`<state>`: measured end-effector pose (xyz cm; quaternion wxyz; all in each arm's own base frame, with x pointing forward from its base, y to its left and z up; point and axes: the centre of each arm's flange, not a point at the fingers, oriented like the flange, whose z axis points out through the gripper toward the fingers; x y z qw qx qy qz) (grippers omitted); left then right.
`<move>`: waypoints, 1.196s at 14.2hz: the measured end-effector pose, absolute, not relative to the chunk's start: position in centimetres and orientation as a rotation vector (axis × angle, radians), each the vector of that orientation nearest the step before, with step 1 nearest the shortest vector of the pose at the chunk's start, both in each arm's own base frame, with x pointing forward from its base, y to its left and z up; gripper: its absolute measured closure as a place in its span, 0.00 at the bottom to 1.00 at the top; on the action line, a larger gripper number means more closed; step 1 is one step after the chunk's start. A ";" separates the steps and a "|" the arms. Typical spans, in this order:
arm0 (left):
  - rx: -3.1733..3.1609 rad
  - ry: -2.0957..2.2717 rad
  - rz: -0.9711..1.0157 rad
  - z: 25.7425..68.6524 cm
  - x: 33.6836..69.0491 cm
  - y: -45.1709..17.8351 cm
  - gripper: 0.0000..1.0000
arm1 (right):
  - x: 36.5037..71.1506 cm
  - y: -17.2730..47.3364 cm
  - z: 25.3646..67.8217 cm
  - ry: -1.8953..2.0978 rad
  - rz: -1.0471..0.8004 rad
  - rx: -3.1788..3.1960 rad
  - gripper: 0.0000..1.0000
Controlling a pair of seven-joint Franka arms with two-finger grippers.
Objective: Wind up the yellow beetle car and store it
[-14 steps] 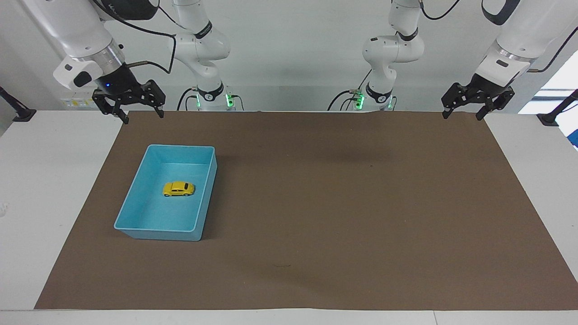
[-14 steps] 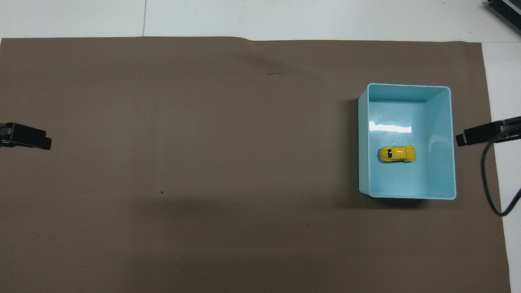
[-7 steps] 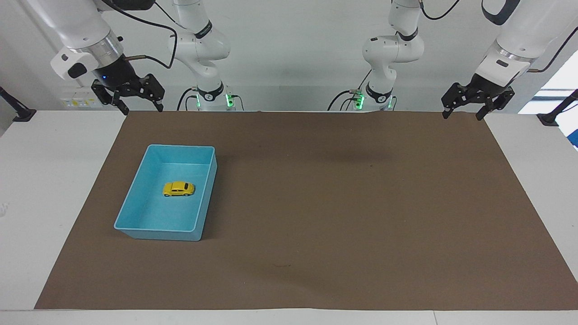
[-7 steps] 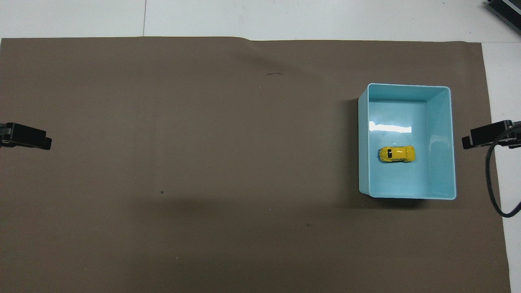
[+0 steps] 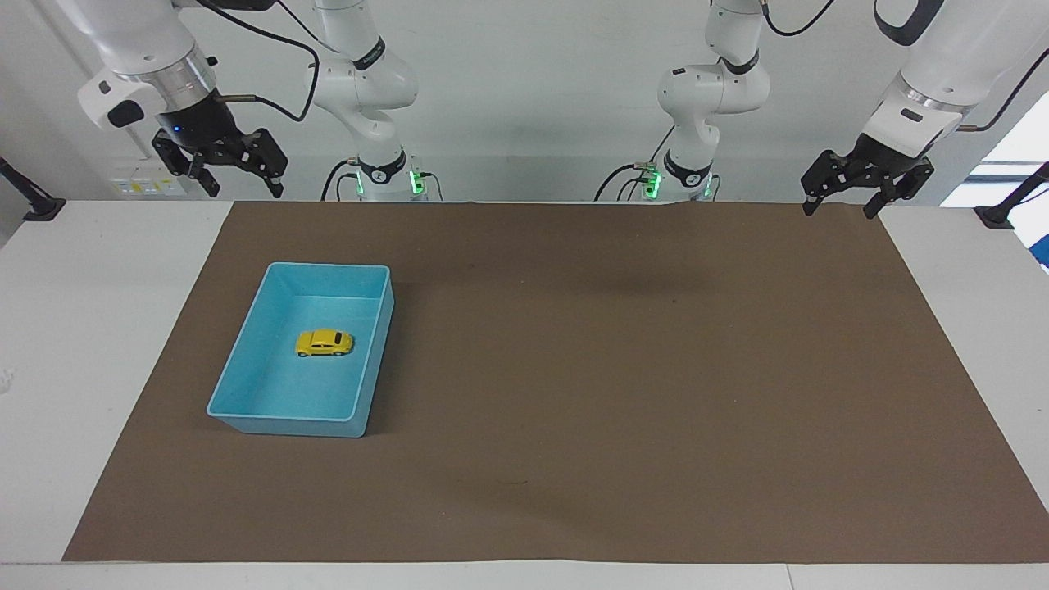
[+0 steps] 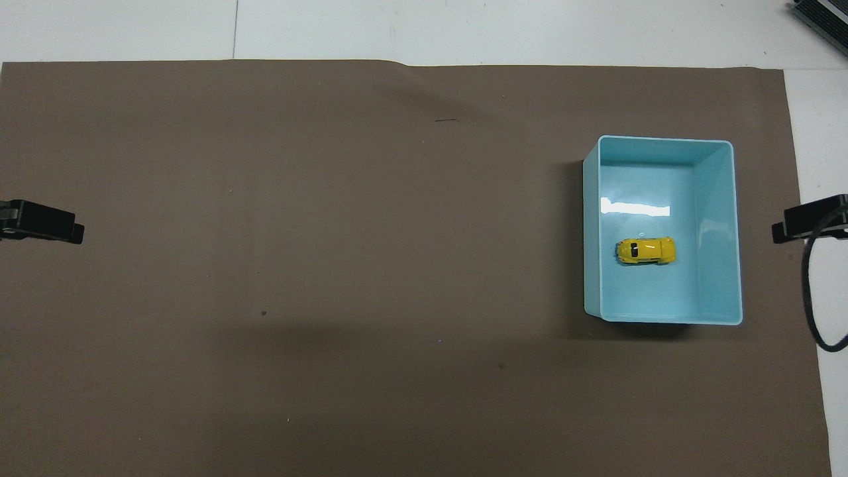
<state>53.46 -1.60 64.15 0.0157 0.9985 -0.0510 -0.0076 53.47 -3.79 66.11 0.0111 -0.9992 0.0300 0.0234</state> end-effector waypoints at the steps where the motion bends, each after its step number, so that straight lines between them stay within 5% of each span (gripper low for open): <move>1: 3.106 -0.158 -0.024 64.2 53.5 -1.6 0.00 | 53.5 -3.8 66.1 0.093 0.072 -3.117 0.00; 17: 3.106 -0.158 -0.024 64.2 53.5 -1.6 0.00 | 53.5 -3.7 66.3 0.091 0.062 -3.124 0.00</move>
